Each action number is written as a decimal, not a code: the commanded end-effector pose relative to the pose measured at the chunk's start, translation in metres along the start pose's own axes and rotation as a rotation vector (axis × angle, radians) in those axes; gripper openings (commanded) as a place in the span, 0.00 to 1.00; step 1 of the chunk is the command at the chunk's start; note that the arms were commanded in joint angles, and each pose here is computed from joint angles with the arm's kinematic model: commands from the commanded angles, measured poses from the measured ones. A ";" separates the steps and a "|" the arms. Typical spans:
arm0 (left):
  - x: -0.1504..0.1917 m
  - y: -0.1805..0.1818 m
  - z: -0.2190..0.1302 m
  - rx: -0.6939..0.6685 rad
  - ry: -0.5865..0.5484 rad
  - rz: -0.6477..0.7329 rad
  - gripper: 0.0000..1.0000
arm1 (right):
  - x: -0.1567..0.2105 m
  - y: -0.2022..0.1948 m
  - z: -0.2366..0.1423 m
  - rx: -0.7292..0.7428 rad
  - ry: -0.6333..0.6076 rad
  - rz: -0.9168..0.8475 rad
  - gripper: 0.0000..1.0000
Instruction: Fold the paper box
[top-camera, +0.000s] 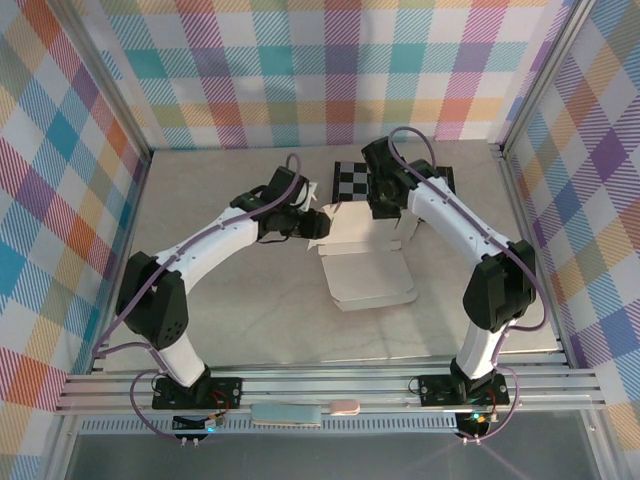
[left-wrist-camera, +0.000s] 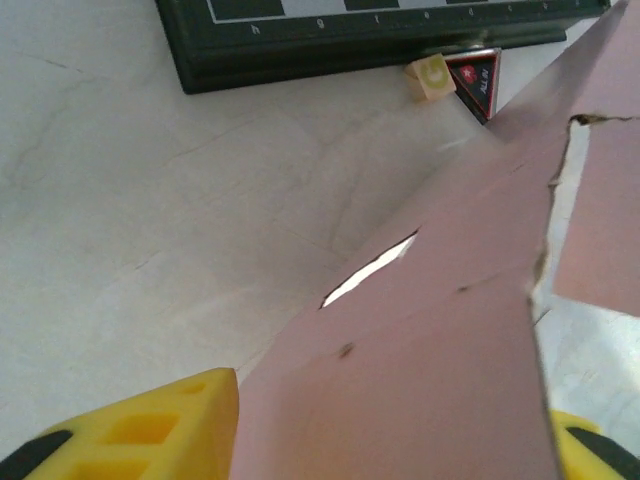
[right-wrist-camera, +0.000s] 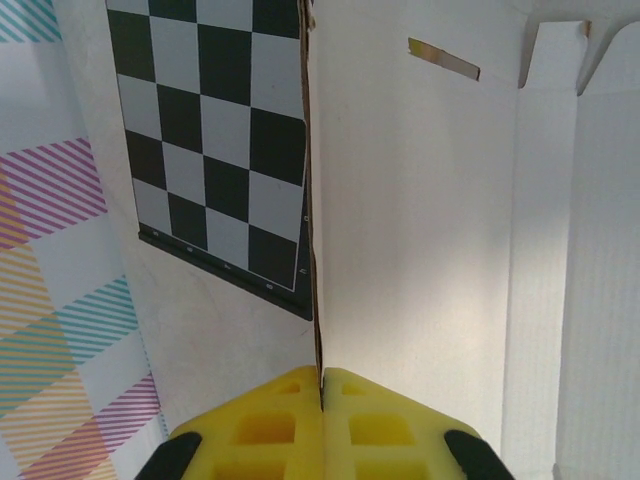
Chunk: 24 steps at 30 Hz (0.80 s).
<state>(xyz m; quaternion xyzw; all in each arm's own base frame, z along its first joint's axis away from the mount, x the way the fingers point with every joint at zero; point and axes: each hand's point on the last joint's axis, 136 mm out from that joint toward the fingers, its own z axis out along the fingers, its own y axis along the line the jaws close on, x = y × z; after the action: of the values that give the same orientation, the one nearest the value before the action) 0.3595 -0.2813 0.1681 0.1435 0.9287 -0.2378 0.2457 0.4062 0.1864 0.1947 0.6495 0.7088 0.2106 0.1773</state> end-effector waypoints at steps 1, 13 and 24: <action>-0.015 -0.010 0.002 0.020 -0.046 0.096 0.34 | -0.003 0.001 -0.011 -0.012 0.028 0.012 0.00; 0.000 -0.012 0.009 0.076 -0.098 0.279 0.06 | -0.025 -0.011 -0.006 -0.076 0.118 0.042 0.28; -0.003 -0.012 0.013 0.074 -0.100 0.274 0.05 | -0.018 -0.016 0.007 -0.211 0.271 0.151 0.59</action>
<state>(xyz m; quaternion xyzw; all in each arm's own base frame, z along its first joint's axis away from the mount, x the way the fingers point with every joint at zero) 0.3562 -0.2951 0.1405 0.2588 0.8931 -0.2342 0.2837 0.3850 0.1518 0.1584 0.6585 0.6671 0.3184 0.1412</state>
